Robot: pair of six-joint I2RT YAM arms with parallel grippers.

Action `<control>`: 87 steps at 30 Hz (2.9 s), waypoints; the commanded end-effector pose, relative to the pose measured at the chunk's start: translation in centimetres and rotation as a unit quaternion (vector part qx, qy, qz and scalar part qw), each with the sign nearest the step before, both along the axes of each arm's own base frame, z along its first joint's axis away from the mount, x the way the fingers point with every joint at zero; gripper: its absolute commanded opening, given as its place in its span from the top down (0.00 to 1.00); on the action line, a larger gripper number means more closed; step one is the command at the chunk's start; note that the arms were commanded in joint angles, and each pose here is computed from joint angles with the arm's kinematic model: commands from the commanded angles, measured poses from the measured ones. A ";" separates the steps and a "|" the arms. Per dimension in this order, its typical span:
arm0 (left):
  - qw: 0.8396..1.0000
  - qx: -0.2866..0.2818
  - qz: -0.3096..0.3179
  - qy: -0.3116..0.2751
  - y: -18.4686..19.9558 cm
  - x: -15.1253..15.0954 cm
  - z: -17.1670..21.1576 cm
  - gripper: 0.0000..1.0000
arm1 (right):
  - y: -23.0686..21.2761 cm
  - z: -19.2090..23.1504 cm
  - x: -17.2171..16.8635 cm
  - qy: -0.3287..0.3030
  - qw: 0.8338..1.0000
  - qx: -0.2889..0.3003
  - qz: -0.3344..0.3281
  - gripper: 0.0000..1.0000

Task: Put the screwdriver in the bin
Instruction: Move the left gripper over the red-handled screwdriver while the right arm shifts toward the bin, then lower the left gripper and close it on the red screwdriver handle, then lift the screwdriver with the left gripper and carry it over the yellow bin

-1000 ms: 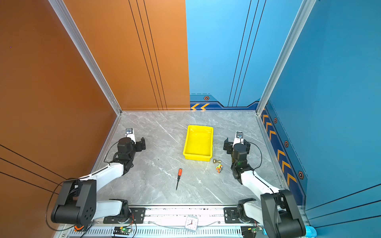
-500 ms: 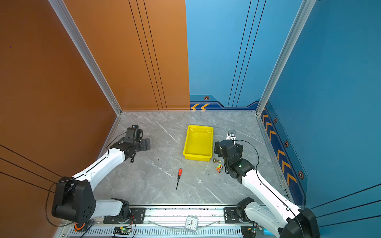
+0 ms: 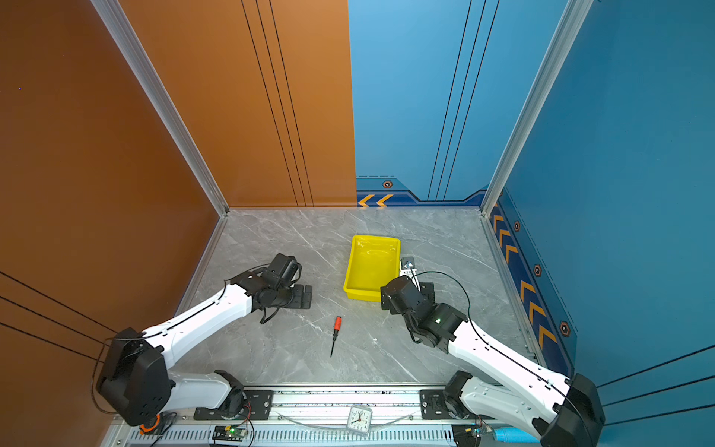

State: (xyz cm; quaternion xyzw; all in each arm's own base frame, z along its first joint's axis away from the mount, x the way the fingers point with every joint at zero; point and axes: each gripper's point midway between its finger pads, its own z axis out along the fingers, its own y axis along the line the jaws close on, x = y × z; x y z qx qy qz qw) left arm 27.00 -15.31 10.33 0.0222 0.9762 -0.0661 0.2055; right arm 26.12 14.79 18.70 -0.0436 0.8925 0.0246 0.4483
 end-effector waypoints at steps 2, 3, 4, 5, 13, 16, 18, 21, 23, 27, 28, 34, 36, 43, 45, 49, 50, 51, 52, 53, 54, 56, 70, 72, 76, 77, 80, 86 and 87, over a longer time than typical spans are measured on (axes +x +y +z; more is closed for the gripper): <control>0.999 -0.012 0.015 0.038 -2.2 -1.7 -0.1 0.01 | 1.5 -0.3 -1.3 0.018 0.999 -0.003 0.050 0.00; 0.999 -0.013 0.016 0.041 -2.8 -2.0 -0.3 0.01 | 1.9 -0.4 -1.6 0.022 0.998 0.001 0.065 0.00; 0.999 -0.012 0.017 0.044 -3.3 -2.2 -0.4 0.00 | 2.3 -0.4 -2.0 0.023 0.997 0.006 0.079 0.00; 0.999 -0.010 0.019 0.048 -3.7 -2.3 -0.6 0.00 | 2.5 -0.4 -2.4 0.022 0.996 0.011 0.090 0.00; 0.999 0.006 0.006 0.053 -8.0 -2.4 -0.7 0.02 | 2.6 -0.4 -4.4 -0.001 0.989 0.050 0.140 0.00; 0.998 0.013 0.000 0.065 -9.2 -2.3 -1.7 0.07 | 2.5 -0.4 -4.7 -0.006 0.987 0.047 0.152 0.00; 0.997 0.021 -0.005 0.074 -10.0 -2.3 -2.5 0.08 | 2.2 -0.4 -4.9 -0.012 0.987 0.043 0.155 0.00; 0.996 0.033 -0.012 0.081 -10.7 -2.4 -3.5 0.12 | 1.8 -0.1 -5.0 -0.020 0.987 0.045 0.153 0.00; 0.996 0.037 -0.013 0.086 -11.0 -2.6 -4.0 0.13 | 1.6 0.0 -5.1 -0.023 0.987 0.047 0.150 0.00; 0.994 0.056 -0.016 0.097 -11.1 -3.0 -5.5 0.23 | 1.6 -0.2 -5.3 -0.020 0.986 0.043 0.157 0.00; 0.993 0.059 -0.015 0.099 -11.1 -3.0 -5.8 0.24 | 1.6 -0.2 -5.3 -0.020 0.986 0.043 0.160 0.00; 0.993 0.066 -0.017 0.100 -11.3 -3.0 -6.7 0.37 | 1.7 -0.3 -5.3 -0.021 0.986 0.040 0.160 0.00; 0.992 0.069 -0.019 0.102 -11.4 -2.9 -7.0 0.41 | 1.7 -0.3 -5.2 -0.020 0.986 0.042 0.160 0.00; 0.991 0.074 -0.020 0.106 -11.8 -2.7 -7.6 0.52 | 1.4 -0.2 -5.5 -0.022 0.986 0.050 0.155 0.00; 0.991 0.076 -0.020 0.105 -11.8 -2.6 -7.7 0.54 | 1.1 -0.3 -5.5 -0.024 0.987 0.047 0.152 0.00; 0.991 0.080 -0.018 0.108 -11.7 -2.8 -8.0 0.60 | 0.6 -0.2 -5.5 -0.029 0.988 0.044 0.145 0.00; 0.991 0.080 -0.019 0.109 -11.7 -2.8 -8.1 0.61 | 0.5 -0.1 -5.5 -0.031 0.988 0.045 0.144 0.00; 0.990 0.081 -0.019 0.111 -11.7 -2.9 -8.2 0.62 | 0.5 -0.1 -5.6 -0.032 0.988 0.046 0.144 0.00; 0.990 0.082 -0.020 0.111 -11.7 -2.9 -8.2 0.62 | 0.5 0.0 -5.6 -0.033 0.988 0.046 0.143 0.00; 0.990 0.083 -0.021 0.112 -11.7 -3.0 -8.3 0.62 | 0.4 0.0 -5.5 -0.034 0.988 0.044 0.141 0.00; 0.990 0.084 -0.019 0.112 -11.6 -3.0 -8.3 0.63 | 0.4 0.0 -5.5 -0.034 0.988 0.044 0.141 0.00; 0.990 0.085 -0.020 0.113 -11.5 -3.2 -8.4 0.64 | 0.3 0.0 -5.5 -0.036 0.989 0.043 0.138 0.00; 0.989 0.092 -0.016 0.115 -10.7 -4.0 -8.6 0.84 | -0.3 0.0 -5.4 -0.040 0.990 0.040 0.127 0.00; 0.989 0.091 -0.015 0.113 -10.5 -4.0 -8.4 0.87 | -0.3 0.1 -5.3 -0.041 0.991 0.037 0.124 0.00; 0.990 0.085 -0.010 0.108 -10.0 -3.9 -7.8 0.88 | -0.3 0.2 -5.0 -0.044 0.991 0.032 0.123 0.00; 0.991 0.082 -0.008 0.106 -9.8 -3.9 -7.5 0.88 | -0.2 0.2 -4.9 -0.044 0.991 0.032 0.124 0.00; 0.992 0.075 0.001 0.102 -9.0 -3.8 -6.9 0.89 | 0.0 0.4 -4.6 -0.047 0.990 0.036 0.125 0.00; 0.994 0.068 0.018 0.084 -7.1 -2.8 -4.2 0.91 | 0.4 0.8 -4.2 -0.051 0.990 0.038 0.128 0.00; 0.995 0.065 0.020 0.078 -7.0 -2.3 -3.5 0.92 | 0.4 0.8 -4.1 -0.050 0.990 0.038 0.128 0.00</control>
